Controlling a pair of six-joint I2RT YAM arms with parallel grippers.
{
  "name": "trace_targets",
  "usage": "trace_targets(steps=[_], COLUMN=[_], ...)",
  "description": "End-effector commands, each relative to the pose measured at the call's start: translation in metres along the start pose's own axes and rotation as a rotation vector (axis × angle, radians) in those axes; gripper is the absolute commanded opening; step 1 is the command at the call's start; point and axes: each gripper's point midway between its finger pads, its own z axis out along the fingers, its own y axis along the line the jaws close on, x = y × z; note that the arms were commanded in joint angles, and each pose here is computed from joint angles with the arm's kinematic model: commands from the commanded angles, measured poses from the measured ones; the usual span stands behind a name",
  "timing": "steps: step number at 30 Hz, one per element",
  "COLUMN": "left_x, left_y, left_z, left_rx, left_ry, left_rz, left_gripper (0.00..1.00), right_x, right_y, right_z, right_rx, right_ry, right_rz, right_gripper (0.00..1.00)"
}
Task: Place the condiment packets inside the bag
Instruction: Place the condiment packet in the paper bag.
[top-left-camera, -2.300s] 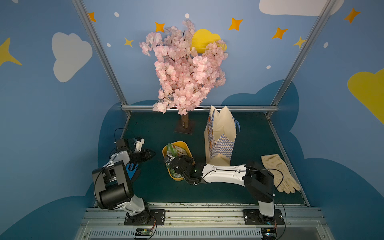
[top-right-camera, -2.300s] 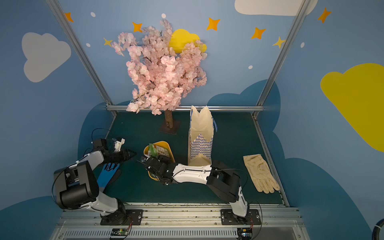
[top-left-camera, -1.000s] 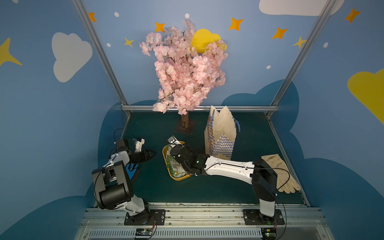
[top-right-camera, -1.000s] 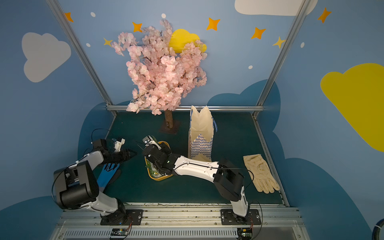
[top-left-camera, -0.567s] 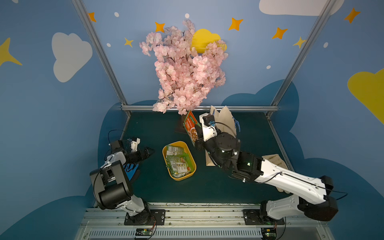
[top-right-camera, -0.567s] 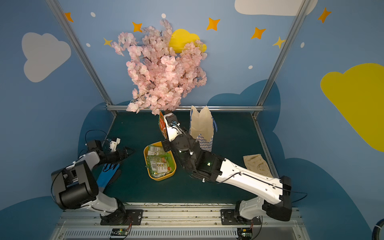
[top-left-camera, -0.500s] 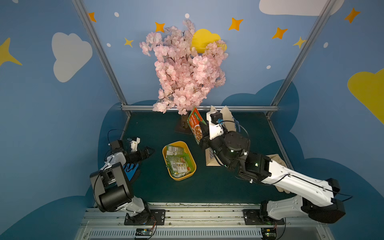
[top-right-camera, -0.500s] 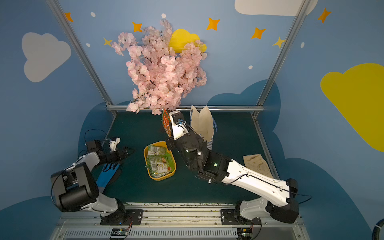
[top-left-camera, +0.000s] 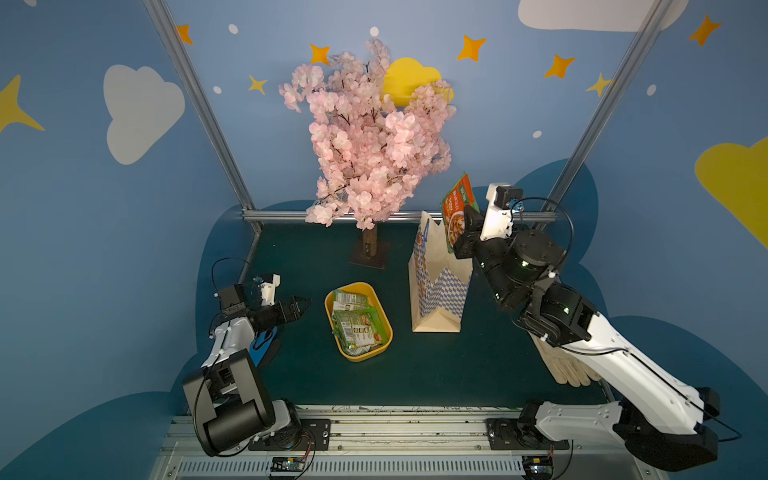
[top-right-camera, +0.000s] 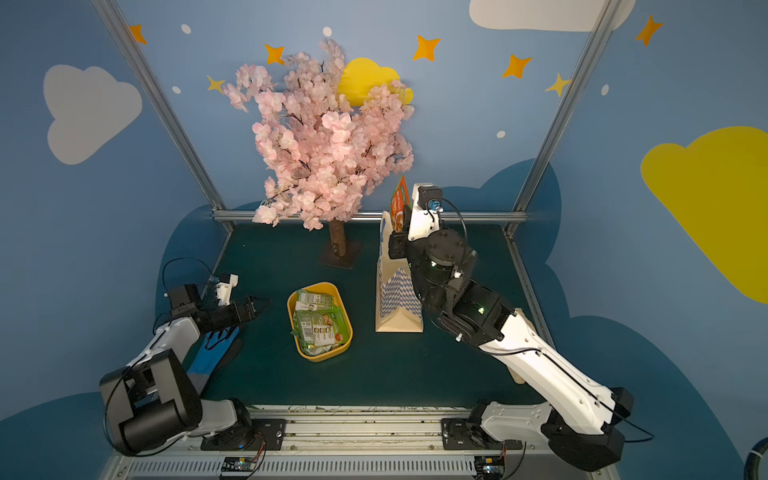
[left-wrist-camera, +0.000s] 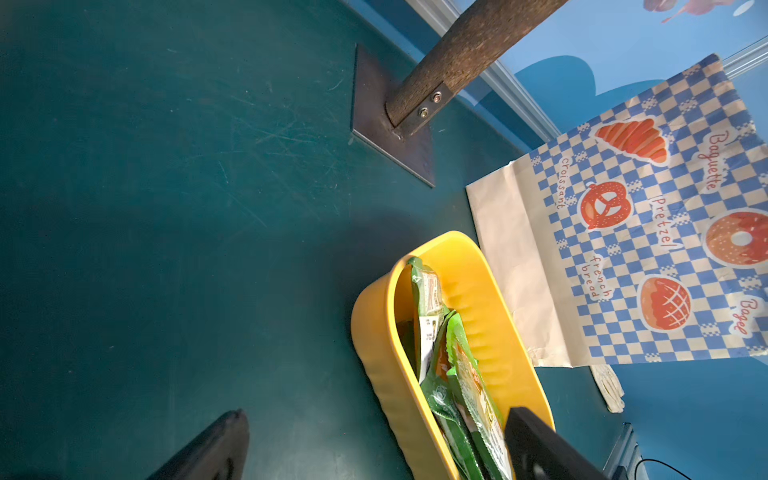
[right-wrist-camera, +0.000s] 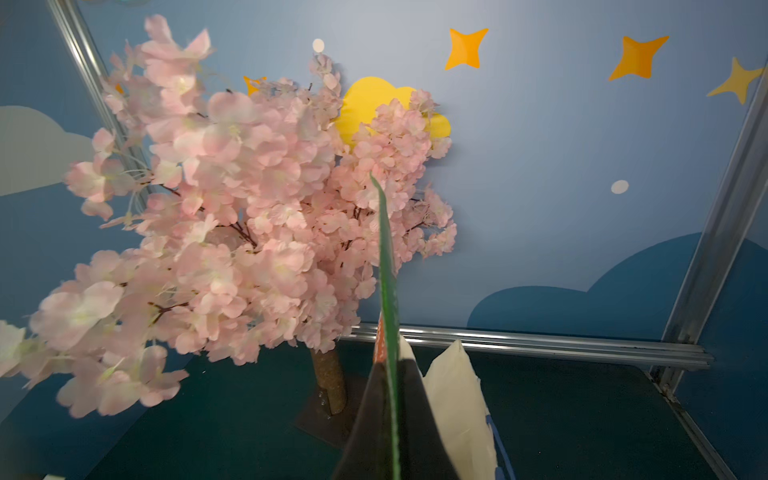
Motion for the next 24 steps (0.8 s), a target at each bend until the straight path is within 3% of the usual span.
trace_targets(steps=[1,13,23,24], left_x=[-0.004,-0.007,-0.009,-0.009], left_y=[-0.009,-0.01,-0.008,-0.008], left_z=[-0.003,-0.007,-0.008,-0.008], left_rx=[0.035,0.039,0.044,0.042], left_ry=[-0.03,-0.05,-0.046,-0.048], left_rz=[0.044,0.064,0.049,0.051], left_gripper=[1.0,1.0,1.0,1.0], right_x=[0.011,0.057,0.088,0.089], right_y=[-0.007,-0.018,-0.011,-0.011], right_z=[0.018,0.079,0.087,0.087], right_rx=[-0.009,0.001,-0.011,-0.012], right_ry=[0.062,0.205,0.267,0.268], right_rz=[0.03,0.055,0.062,0.065], right_gripper=[0.0,0.0,0.0,0.08])
